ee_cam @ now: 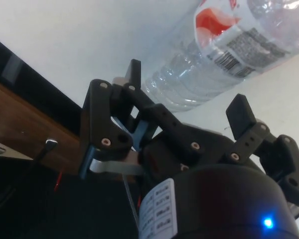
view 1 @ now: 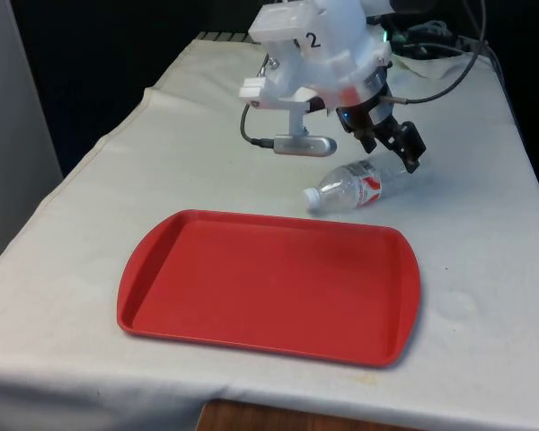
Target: Place the bottle upright on the tray.
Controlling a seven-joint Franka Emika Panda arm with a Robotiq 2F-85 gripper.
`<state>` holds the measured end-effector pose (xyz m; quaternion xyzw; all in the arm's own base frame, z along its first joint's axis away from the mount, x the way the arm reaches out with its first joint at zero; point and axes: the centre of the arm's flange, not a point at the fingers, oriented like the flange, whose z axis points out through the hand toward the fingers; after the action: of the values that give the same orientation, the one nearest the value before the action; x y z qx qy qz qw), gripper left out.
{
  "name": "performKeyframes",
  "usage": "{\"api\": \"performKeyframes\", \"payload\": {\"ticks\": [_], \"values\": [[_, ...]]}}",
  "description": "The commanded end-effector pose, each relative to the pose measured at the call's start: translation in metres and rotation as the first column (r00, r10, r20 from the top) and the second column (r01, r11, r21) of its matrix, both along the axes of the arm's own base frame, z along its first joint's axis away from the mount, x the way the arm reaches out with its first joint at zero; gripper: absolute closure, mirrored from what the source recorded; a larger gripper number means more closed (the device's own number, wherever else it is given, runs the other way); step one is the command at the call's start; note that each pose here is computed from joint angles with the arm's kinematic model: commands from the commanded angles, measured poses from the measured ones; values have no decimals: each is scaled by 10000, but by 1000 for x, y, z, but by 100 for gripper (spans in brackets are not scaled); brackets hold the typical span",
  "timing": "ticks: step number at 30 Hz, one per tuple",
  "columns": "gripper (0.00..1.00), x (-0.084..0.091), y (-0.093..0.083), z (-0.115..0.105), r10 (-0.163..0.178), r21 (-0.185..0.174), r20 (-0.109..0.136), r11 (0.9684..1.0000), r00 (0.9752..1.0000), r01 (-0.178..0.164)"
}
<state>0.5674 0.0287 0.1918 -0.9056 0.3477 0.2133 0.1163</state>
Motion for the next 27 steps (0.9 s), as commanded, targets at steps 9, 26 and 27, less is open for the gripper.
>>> {"api": "performKeyframes", "payload": {"ticks": [9,26,27], "values": [[0,5,-15,-11,14,31,-46,10000,10000,-14],[0,21,-48,-23,-150,-167,-121,9997,9998,148],[0,22,-49,-24,-149,-175,-134,9997,9998,147]]}}
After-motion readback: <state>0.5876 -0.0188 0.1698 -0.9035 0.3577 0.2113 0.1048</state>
